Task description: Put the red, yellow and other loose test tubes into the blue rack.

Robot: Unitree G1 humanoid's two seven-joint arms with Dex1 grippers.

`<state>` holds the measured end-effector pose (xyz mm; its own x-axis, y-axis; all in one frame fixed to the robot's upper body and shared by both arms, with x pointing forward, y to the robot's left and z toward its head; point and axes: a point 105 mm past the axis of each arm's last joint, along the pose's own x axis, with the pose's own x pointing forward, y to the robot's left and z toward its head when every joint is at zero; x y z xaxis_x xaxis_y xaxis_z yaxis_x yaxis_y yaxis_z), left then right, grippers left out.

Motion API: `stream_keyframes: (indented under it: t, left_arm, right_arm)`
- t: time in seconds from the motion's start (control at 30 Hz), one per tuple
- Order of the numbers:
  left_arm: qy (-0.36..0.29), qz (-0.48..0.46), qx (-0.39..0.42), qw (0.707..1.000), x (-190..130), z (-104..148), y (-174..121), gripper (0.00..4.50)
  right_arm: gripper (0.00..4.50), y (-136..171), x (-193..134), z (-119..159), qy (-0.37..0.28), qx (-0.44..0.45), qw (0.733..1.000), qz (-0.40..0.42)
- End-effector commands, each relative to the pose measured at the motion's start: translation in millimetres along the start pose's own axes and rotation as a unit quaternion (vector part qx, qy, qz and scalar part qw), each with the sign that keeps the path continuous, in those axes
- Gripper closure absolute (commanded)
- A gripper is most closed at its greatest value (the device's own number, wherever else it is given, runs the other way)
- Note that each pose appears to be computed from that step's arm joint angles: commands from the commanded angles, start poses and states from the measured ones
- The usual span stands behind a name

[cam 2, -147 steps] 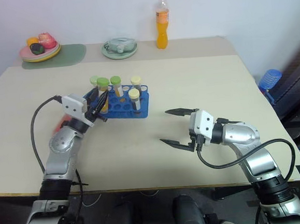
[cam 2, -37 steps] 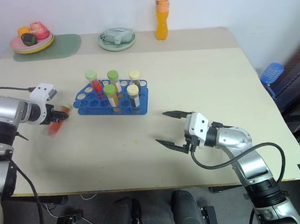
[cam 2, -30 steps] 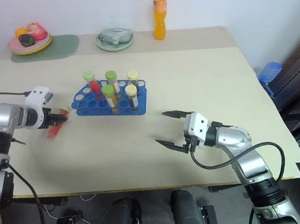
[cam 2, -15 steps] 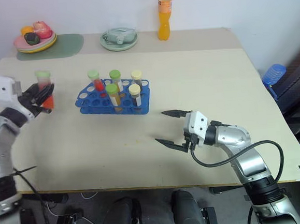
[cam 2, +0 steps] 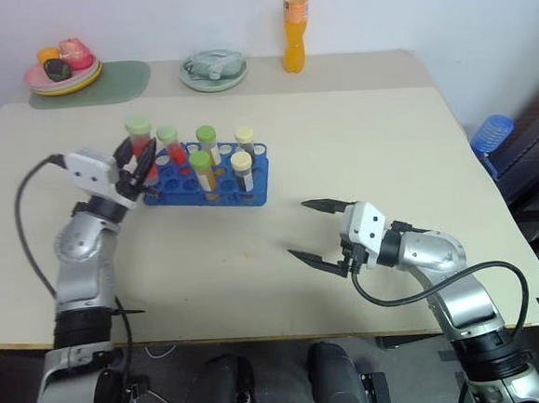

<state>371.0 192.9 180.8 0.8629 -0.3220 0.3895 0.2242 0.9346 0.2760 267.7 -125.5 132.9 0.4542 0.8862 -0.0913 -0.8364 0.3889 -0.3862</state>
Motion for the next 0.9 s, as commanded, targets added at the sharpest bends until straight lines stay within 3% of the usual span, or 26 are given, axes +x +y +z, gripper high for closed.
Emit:
stream_keyframes:
  t: [0.03, 0.47, 0.9]
  left_arm:
    - [-0.032, -0.007, 0.018, 0.999, 4.7, 6.9, -5.2, 3.74]
    - [-0.034, -0.032, -0.024, 0.999, 0.7, -19.4, -31.2, 3.74]
    - [-0.037, -0.036, -0.059, 0.997, 1.4, -37.6, -34.0, 3.74]
  right_arm:
    - [0.0, -4.9, -4.4, 13.9, -0.013, -0.021, 1.0, -0.012]
    - [0.0, -7.1, -5.6, 17.6, -0.009, -0.025, 1.0, -0.015]
    - [0.0, -9.2, -3.0, 19.9, -0.011, -0.032, 0.999, -0.012]
